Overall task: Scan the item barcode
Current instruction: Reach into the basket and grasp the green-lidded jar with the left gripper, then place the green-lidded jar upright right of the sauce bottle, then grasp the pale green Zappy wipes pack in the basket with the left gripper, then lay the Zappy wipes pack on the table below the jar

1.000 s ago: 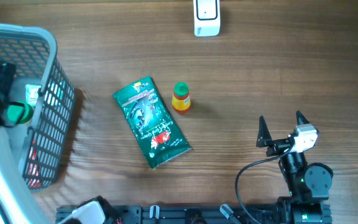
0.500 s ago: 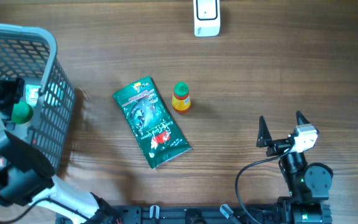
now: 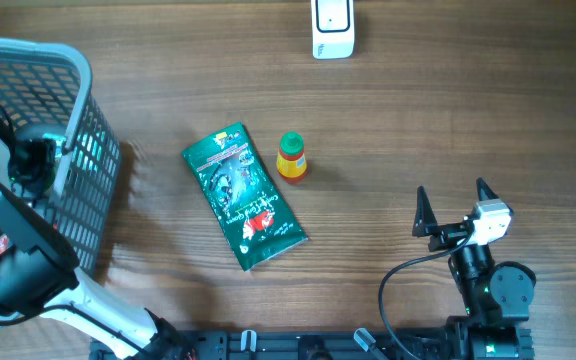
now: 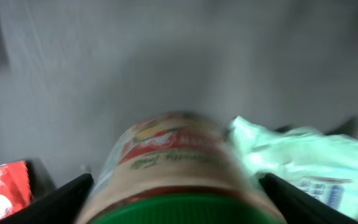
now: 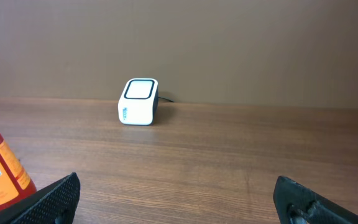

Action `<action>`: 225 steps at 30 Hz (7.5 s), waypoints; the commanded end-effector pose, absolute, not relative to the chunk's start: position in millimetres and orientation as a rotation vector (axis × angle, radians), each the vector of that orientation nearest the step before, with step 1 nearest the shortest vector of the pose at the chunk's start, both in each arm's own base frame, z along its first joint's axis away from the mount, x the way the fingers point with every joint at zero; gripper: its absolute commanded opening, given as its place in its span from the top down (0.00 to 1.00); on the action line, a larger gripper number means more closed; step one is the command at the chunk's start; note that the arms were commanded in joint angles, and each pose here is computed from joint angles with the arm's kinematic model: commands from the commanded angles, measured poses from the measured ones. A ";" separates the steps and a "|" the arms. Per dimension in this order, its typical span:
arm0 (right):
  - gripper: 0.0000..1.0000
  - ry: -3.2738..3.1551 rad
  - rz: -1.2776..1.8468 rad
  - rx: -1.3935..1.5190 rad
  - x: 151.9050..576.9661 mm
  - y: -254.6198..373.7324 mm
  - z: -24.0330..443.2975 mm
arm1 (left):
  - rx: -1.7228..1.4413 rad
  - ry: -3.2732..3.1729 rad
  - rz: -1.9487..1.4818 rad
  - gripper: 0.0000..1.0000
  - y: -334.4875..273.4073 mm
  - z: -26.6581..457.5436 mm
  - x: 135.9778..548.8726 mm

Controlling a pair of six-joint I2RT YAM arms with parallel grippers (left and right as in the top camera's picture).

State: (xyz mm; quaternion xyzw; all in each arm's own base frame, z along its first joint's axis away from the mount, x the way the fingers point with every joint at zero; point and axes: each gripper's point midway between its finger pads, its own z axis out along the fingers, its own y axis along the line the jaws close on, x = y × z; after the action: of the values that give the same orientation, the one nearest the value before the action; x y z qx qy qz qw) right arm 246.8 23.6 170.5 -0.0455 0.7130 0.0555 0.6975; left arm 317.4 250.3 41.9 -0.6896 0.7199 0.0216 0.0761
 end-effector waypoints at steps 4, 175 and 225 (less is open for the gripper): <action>0.00 1.582 0.109 -0.107 246.7 22.6 171.9 | -2.041 2.249 -0.040 0.54 233.6 48.3 310.4; 0.00 1.582 0.109 -0.107 246.7 22.6 171.8 | -1.634 1.798 -0.320 0.96 188.7 251.2 294.0; 0.00 1.582 0.109 -0.107 246.7 22.6 171.8 | -0.967 2.652 -0.479 0.96 -304.3 117.6 238.6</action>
State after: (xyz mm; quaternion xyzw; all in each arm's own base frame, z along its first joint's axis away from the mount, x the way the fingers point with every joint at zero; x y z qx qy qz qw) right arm 246.8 23.5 170.6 -0.0452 0.7129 0.0552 0.6976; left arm 232.3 -297.6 130.6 -0.3236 0.9205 -0.1690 0.1392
